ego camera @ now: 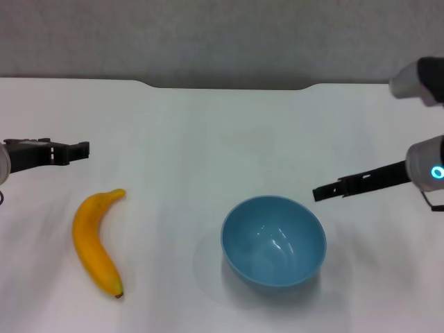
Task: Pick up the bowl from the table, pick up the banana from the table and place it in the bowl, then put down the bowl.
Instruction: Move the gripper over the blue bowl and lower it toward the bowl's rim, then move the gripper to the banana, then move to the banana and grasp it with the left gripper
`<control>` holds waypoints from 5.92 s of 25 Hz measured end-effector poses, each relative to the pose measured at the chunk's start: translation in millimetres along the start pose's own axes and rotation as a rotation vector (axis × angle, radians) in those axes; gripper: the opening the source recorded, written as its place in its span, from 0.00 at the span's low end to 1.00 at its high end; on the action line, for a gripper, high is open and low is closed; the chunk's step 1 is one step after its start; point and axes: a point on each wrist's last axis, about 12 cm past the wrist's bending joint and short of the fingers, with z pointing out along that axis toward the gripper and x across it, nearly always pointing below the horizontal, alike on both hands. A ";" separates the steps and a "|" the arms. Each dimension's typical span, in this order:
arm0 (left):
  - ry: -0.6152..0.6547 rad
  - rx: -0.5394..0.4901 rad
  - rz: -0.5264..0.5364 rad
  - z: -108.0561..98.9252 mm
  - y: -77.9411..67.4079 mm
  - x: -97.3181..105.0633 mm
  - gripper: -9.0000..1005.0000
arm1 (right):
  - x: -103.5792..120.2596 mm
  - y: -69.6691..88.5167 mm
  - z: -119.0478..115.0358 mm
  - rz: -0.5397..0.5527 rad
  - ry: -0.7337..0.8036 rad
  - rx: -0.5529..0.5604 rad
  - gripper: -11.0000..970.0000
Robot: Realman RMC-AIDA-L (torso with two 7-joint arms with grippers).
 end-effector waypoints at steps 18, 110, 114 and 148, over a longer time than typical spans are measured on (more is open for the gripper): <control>-0.021 -0.007 -0.009 0.3 0.2 -2.5 0.79 | 12.9 14.2 26.7 -0.019 0.069 -0.074 0.76; 0.274 -0.130 -0.002 31.7 -64.0 23.3 0.83 | 23.4 11.0 22.2 -0.030 -0.127 -0.006 0.04; 0.271 -0.149 -0.014 35.2 -54.1 28.9 0.83 | 22.9 11.4 21.9 -0.031 -0.129 -0.007 0.04; 0.364 -0.199 -0.027 49.6 -34.6 53.7 0.89 | 23.0 12.9 17.7 -0.033 -0.149 -0.016 0.04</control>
